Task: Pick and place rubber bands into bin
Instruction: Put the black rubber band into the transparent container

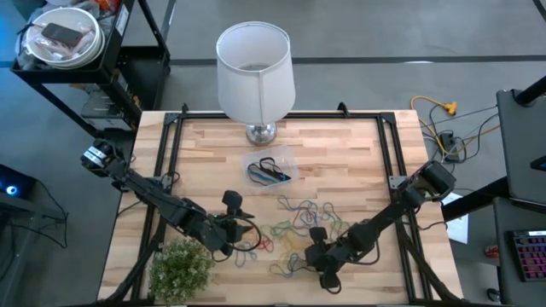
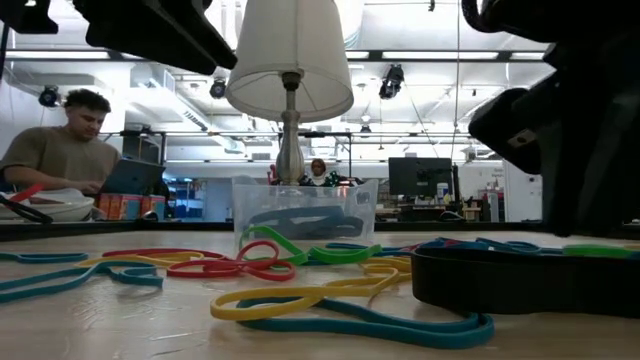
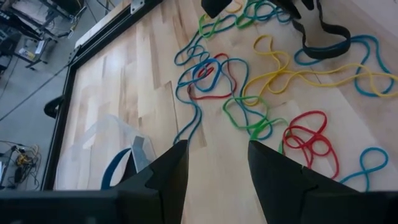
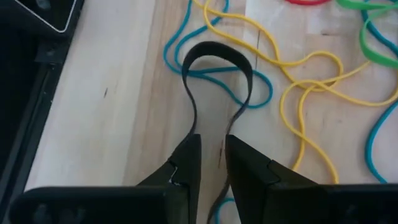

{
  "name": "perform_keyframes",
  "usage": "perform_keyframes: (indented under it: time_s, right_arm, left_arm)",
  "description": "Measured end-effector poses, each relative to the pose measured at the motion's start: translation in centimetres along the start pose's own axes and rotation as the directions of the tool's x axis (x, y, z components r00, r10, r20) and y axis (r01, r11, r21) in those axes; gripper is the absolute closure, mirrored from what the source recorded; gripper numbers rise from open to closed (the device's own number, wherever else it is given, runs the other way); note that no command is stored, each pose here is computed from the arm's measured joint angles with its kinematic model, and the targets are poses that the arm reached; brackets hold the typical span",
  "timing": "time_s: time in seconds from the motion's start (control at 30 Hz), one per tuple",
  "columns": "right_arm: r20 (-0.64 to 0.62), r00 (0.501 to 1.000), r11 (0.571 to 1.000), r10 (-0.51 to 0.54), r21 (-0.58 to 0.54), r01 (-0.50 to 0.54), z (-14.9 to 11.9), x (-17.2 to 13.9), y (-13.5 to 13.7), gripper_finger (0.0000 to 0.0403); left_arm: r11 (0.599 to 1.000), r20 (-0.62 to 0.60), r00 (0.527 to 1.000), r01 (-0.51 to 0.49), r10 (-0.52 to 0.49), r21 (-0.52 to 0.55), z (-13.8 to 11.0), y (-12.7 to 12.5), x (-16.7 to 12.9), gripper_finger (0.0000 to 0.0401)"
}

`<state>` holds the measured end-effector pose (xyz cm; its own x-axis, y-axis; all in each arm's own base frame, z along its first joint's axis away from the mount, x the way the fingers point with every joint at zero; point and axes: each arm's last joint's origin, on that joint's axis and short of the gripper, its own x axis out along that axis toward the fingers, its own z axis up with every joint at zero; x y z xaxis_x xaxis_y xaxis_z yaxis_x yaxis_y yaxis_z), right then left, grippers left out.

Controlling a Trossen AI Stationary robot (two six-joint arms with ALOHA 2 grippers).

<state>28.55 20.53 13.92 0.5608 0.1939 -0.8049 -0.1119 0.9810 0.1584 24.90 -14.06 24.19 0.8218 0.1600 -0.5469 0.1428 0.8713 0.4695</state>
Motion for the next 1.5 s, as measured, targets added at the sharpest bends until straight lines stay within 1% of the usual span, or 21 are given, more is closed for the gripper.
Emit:
perform_keyframes:
  time_s: [0.47, 0.57, 0.67, 0.8, 0.9, 1.1, 1.2, 1.3, 1.4, 1.5]
  right_arm:
    - [-0.045, 0.999, 0.999, -0.030, -0.015, 0.029, -0.8, 1.0, -0.3, 0.0335]
    - [-0.051, 0.998, 0.999, -0.035, -0.037, 0.033, -0.8, 1.0, -0.3, 0.0336]
    - [-0.060, 0.997, 0.997, -0.040, -0.068, 0.036, -0.9, 1.0, -0.4, 0.0350]
    - [-0.065, 0.997, 0.995, -0.046, -0.096, 0.039, -1.0, 1.0, -0.4, 0.0388]
    - [-0.062, 0.997, 0.993, -0.047, -0.113, 0.039, -0.9, 1.0, -0.3, 0.0393]
    - [-0.047, 0.997, 0.982, -0.063, -0.182, 0.053, 0.1, 0.4, 0.4, 0.0394]
    - [-0.041, 0.994, 0.969, -0.104, -0.231, 0.092, 1.0, -0.3, 0.9, 0.0394]
    - [-0.032, 0.984, 0.943, -0.177, -0.292, 0.161, 2.0, -1.2, 1.4, 0.0394]
    - [0.007, 0.965, 0.902, -0.261, -0.355, 0.246, 3.3, -2.1, 1.7, 0.0394]
    - [0.060, 0.939, 0.845, -0.338, -0.420, 0.330, 4.4, -2.8, 1.8, 0.0394]
  left_arm:
    - [1.000, -0.004, 1.000, -0.008, 0.008, 0.001, -0.1, 0.0, 0.0, 0.0250]
    - [1.000, -0.004, 1.000, -0.008, 0.008, 0.001, -0.1, 0.0, 0.0, 0.0250]
    - [1.000, -0.004, 1.000, -0.008, 0.008, 0.001, -0.1, 0.0, 0.0, 0.0250]
    - [1.000, -0.004, 1.000, -0.008, 0.008, 0.001, -0.1, 0.0, 0.0, 0.0250]
    - [1.000, -0.004, 1.000, -0.008, 0.008, 0.000, -0.1, 0.0, 0.0, 0.0250]
    - [1.000, -0.004, 1.000, -0.007, 0.007, 0.001, -0.1, 0.0, 0.0, 0.0250]
    - [1.000, -0.004, 1.000, -0.007, 0.007, 0.001, -0.1, 0.0, 0.0, 0.0250]
    - [1.000, -0.002, 1.000, -0.003, 0.003, 0.004, -0.1, -0.2, -0.1, 0.0250]
    - [1.000, -0.005, 1.000, 0.005, -0.005, 0.013, -0.1, -0.4, -0.2, 0.0250]
    - [1.000, -0.014, 1.000, 0.010, -0.010, 0.025, -0.3, -0.5, -0.3, 0.0250]
